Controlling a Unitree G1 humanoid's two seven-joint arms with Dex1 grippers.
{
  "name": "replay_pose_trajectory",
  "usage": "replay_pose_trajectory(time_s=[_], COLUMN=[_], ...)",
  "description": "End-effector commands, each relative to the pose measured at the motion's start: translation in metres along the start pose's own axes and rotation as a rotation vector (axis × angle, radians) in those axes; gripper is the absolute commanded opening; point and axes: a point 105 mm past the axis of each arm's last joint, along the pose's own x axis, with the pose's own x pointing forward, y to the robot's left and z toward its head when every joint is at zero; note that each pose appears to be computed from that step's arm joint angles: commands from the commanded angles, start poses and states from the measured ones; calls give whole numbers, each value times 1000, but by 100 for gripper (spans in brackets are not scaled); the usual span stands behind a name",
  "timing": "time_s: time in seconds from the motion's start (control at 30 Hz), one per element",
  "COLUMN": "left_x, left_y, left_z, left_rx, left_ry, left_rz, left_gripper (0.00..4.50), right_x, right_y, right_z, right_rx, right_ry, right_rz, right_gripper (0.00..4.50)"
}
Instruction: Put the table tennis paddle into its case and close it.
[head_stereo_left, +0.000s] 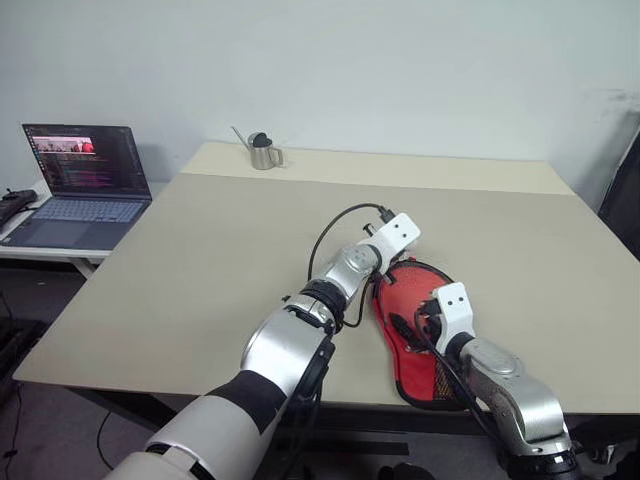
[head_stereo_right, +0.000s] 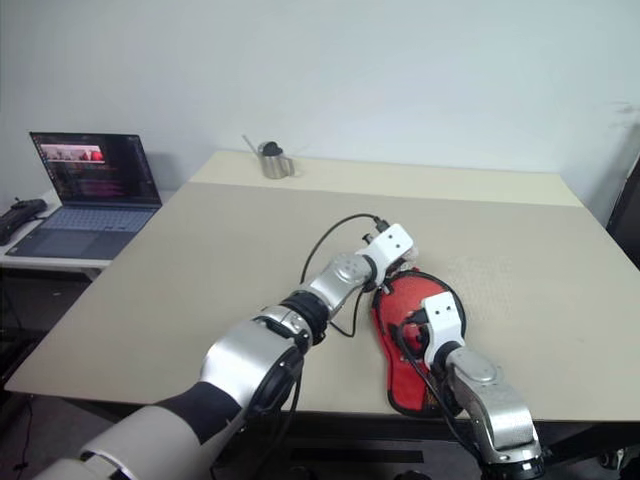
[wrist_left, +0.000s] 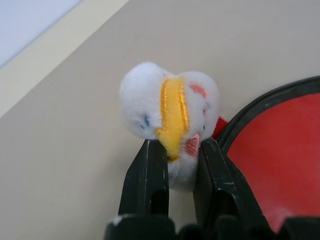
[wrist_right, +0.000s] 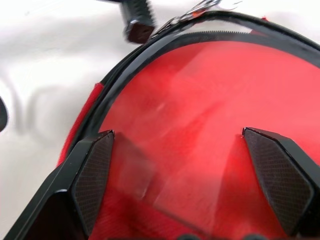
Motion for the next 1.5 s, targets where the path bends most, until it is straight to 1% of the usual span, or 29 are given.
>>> replay_pose_trajectory(time_s=[0.03,0.2,0.4,0.47,0.63,0.73,0.93,1.07,1.13,1.17,1.2,1.27,1.37,1.5], left_x=[2,3,1,2,6,8,12,12,12,12,12,11,10,4], left_y=[1,1,12,11,-7,-18,-54,-66,-67,-67,-65,-60,-47,-20], left_z=[47,45,49,52,51,45,26,22,25,27,29,35,46,54], left_rx=[112,218,258,259,265,274,313,271,241,231,230,233,212,197], left_ry=[-115,-89,-75,-78,-83,-67,-26,-22,-37,-42,-50,-67,-107,-145], left_rz=[22,50,111,112,67,29,-111,-171,-178,-180,-175,-158,-126,-56], left_gripper=[36,36,34,34,34,34,34,34,107,136,176,256,357,357], right_x=[-4,-8,-15,-16,-17,-17,-16,-14,-13,-13,-12,-11,-8,-4], right_y=[12,18,25,26,27,26,25,26,25,25,25,23,19,11], right_z=[-60,-61,-66,-67,-67,-65,-63,-61,-61,-61,-61,-60,-56,-50], right_rx=[99,115,131,135,143,147,148,149,150,150,151,147,141,133], right_ry=[234,236,247,250,245,238,228,220,218,218,217,217,206,191], right_rz=[26,19,13,8,-7,-14,-22,-21,-22,-22,-22,-23,-28,-39], right_gripper=[450,450,450,450,450,450,450,450,450,450,450,450,450,450])
